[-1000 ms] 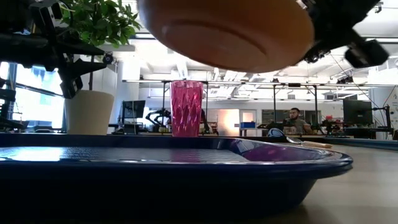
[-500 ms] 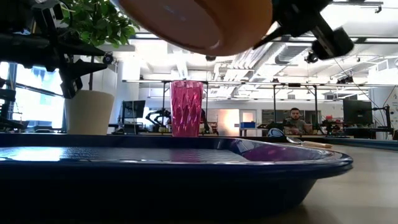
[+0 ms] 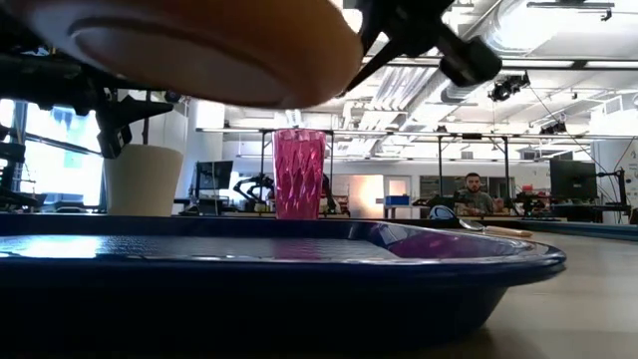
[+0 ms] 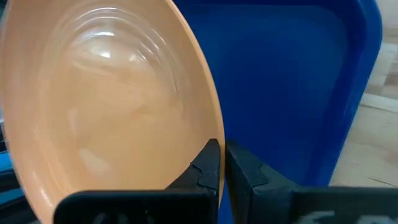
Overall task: Pick and place plate/cup/fork/spoon on tray
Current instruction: Put the orange plate on the center of the blue tray
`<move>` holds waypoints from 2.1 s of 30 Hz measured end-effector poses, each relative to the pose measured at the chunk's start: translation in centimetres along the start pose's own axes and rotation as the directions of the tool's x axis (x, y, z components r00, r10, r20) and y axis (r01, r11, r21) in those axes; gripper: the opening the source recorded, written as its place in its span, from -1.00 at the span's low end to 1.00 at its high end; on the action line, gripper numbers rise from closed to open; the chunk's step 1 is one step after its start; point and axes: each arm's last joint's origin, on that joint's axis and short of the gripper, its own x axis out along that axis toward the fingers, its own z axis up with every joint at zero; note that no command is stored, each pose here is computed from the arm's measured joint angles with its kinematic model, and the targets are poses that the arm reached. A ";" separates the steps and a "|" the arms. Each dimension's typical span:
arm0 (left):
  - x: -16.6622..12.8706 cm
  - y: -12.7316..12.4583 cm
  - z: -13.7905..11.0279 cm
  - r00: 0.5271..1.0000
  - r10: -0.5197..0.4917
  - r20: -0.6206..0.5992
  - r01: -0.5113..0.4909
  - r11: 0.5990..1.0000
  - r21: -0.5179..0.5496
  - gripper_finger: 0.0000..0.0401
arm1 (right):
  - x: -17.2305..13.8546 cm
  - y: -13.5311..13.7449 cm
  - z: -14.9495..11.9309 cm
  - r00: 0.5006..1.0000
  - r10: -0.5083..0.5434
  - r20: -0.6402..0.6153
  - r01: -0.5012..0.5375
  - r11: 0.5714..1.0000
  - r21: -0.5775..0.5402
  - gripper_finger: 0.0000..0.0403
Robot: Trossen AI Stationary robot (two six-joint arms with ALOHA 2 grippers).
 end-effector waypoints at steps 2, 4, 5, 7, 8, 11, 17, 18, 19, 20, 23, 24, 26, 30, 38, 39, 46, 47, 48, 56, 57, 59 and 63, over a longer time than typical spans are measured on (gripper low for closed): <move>0.0 0.0 0.0 1.000 0.000 0.000 0.000 1.000 0.000 -0.43 | 1.0 0.2 -0.2 1.000 -0.004 -0.007 0.004 1.000 0.004 -1.00; 0.0 0.0 0.0 1.000 0.000 0.000 0.000 1.000 0.000 -0.43 | 2.1 0.1 -0.5 1.000 -0.017 -0.012 0.017 1.000 0.010 -1.00; 0.0 0.0 0.0 1.000 0.001 0.000 -0.001 1.000 0.000 -0.43 | 2.6 0.1 -0.6 1.000 -0.017 -0.018 0.018 1.000 0.013 -1.00; 0.0 0.0 0.0 1.000 0.000 0.000 0.000 1.000 0.000 -0.43 | 3.6 0.2 -0.8 1.000 -0.008 -0.029 0.009 1.000 0.025 -1.00; 0.0 0.0 0.0 1.000 0.001 0.000 -0.001 1.000 0.000 -0.43 | 4.1 0.1 -0.9 0.999 -0.009 -0.031 0.010 0.999 0.033 -1.00; 0.0 0.0 0.0 1.000 0.000 0.000 0.000 1.000 -0.001 -0.43 | 5.3 -0.1 -1.3 0.999 -0.006 -0.035 0.008 0.999 0.051 -1.00; 0.0 0.0 0.0 1.000 0.000 0.000 0.000 1.000 -0.001 -0.43 | 7.0 -0.6 -1.6 0.997 -0.030 -0.067 0.033 0.998 0.056 -1.00; 0.0 0.0 0.0 1.000 0.000 0.000 0.000 1.000 -0.001 -0.43 | 7.3 -0.7 -1.6 0.997 -0.032 -0.066 0.035 0.998 0.054 -1.00; 0.0 0.0 0.0 1.000 0.001 0.000 -0.001 1.000 0.000 -0.43 | 7.5 -0.8 -1.6 0.997 -0.036 -0.066 0.039 0.998 0.053 -1.00; 0.0 0.0 0.0 1.000 0.000 0.000 0.000 1.000 -0.001 -0.43 | 7.7 -0.9 -1.6 0.997 -0.042 -0.066 0.045 0.998 0.049 -1.00; 0.0 0.0 0.0 1.000 0.000 0.000 0.000 1.000 -0.001 -0.43 | 8.3 -1.2 -1.5 0.996 -0.061 -0.065 0.064 0.997 0.041 -1.00; 0.0 0.0 0.0 1.000 0.000 -0.001 0.000 1.000 -0.001 -0.43 | 8.5 -1.3 -1.4 0.996 -0.067 -0.065 0.069 0.997 0.039 -1.00; 0.0 0.0 0.0 1.000 0.000 -0.001 0.000 1.000 -0.001 -0.43 | 8.9 -1.5 -1.3 0.995 -0.078 -0.069 0.080 0.996 0.038 -1.00; 0.0 0.0 0.0 1.000 0.001 -0.001 -0.001 1.000 -0.001 -0.43 | 9.3 -1.6 -0.9 0.993 -0.080 -0.085 0.080 0.997 0.007 -1.00; 0.0 0.0 0.0 1.000 0.001 -0.001 -0.001 1.000 -0.001 -0.43 | 9.8 -1.7 0.1 0.989 -0.089 -0.116 0.076 0.991 -0.113 -1.00; 0.0 0.0 0.0 1.000 0.001 -0.001 -0.001 1.000 0.000 -0.43 | 9.9 -1.7 0.3 0.989 -0.089 -0.118 0.074 0.990 -0.122 -1.00; 0.0 0.0 0.0 1.000 0.001 -0.001 -0.001 1.000 -0.001 -0.43 | 10.1 -1.6 0.9 0.989 -0.076 -0.123 0.061 0.991 -0.116 -1.00; 0.0 0.0 0.0 1.000 0.001 -0.001 -0.001 1.000 -0.001 -0.43 | 10.1 -1.7 0.9 0.989 -0.077 -0.125 0.064 0.992 -0.105 -1.00; 0.0 0.0 0.0 1.000 0.001 -0.001 -0.001 1.000 -0.001 -0.43 | 10.2 -1.7 0.8 0.989 -0.077 -0.129 0.066 0.994 -0.093 -1.00; 0.0 0.0 0.0 1.000 0.001 0.000 -0.001 1.000 -0.001 -0.43 | 10.1 -1.7 0.5 0.989 -0.074 -0.126 0.080 0.996 0.046 -1.00; 0.0 0.0 0.0 1.000 0.001 -0.001 -0.001 1.000 -0.001 -0.43 | 10.1 -1.7 0.5 0.989 -0.076 -0.125 0.083 0.995 0.055 -1.00; 0.0 0.0 0.0 1.000 0.001 0.000 -0.001 1.000 -0.001 -0.43 | 10.4 -1.8 0.5 0.988 -0.083 -0.129 0.092 0.993 0.071 -1.00; 0.0 0.0 0.0 1.000 0.001 0.000 -0.001 1.000 -0.001 -0.43 | 11.2 -2.2 0.2 0.982 -0.095 -0.161 0.108 0.991 0.073 -1.00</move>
